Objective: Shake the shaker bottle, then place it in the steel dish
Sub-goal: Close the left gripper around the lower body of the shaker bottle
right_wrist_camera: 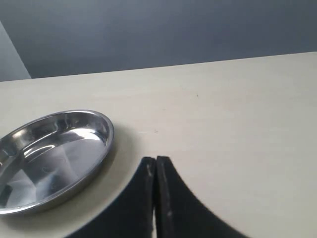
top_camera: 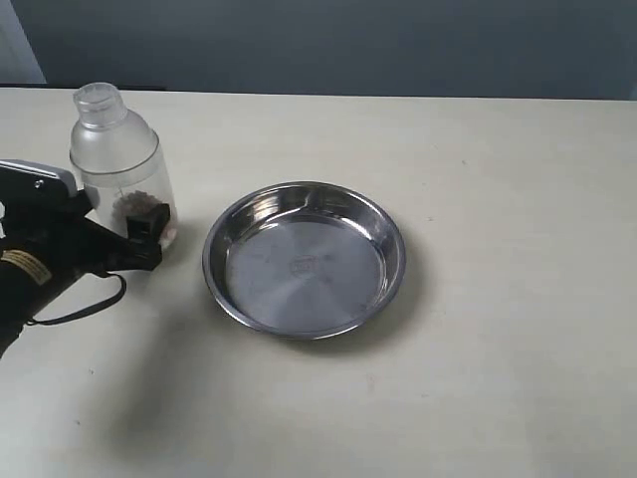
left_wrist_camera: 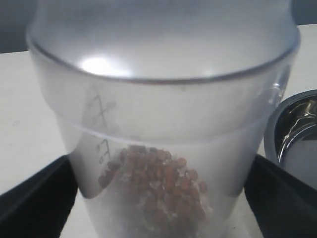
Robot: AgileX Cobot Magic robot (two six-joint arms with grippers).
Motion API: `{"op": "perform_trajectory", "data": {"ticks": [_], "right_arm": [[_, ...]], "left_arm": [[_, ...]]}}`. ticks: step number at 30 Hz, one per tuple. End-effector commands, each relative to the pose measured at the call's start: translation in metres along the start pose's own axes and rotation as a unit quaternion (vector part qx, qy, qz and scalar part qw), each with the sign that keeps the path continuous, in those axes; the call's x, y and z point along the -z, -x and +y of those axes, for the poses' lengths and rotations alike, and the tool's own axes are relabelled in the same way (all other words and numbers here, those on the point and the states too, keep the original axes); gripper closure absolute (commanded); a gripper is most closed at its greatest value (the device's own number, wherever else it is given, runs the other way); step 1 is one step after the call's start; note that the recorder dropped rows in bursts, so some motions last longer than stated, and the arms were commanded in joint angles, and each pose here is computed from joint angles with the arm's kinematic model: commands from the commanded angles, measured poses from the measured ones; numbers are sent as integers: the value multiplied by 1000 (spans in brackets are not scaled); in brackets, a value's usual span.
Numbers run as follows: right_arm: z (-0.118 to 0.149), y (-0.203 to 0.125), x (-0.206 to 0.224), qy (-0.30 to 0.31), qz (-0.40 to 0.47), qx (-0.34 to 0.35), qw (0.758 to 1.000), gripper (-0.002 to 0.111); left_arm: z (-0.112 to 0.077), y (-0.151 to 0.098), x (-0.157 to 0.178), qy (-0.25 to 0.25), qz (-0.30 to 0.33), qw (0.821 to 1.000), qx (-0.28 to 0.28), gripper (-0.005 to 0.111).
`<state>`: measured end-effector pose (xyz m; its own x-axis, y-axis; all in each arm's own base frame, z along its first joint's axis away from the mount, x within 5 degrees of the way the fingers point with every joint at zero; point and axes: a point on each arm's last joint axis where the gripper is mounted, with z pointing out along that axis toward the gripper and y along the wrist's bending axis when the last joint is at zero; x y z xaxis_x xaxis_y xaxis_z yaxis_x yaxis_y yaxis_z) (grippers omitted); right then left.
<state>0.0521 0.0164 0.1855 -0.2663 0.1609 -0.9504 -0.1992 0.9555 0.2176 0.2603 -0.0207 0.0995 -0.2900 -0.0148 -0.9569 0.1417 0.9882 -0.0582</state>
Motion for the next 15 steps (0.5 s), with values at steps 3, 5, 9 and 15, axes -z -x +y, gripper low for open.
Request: {"op": "perform_trajectory", "data": {"ticks": [3,5,9,15], "right_arm": [[0,1,0,0,-6,4,1000,109],[0,1,0,0,-6,4,1000,109],[0,1,0,0,-6,4,1000,109],[0,1,0,0,-6,4,1000,109]], "left_arm": [[1,3,-15,-5,-15,1000,-4,22],[2,2,-21,-4,-17,1000,-4,22],[3,-2,-23,0,-11,1000,-1,22],[3,0,-25,-2,-14,1000,-14,22]]}}
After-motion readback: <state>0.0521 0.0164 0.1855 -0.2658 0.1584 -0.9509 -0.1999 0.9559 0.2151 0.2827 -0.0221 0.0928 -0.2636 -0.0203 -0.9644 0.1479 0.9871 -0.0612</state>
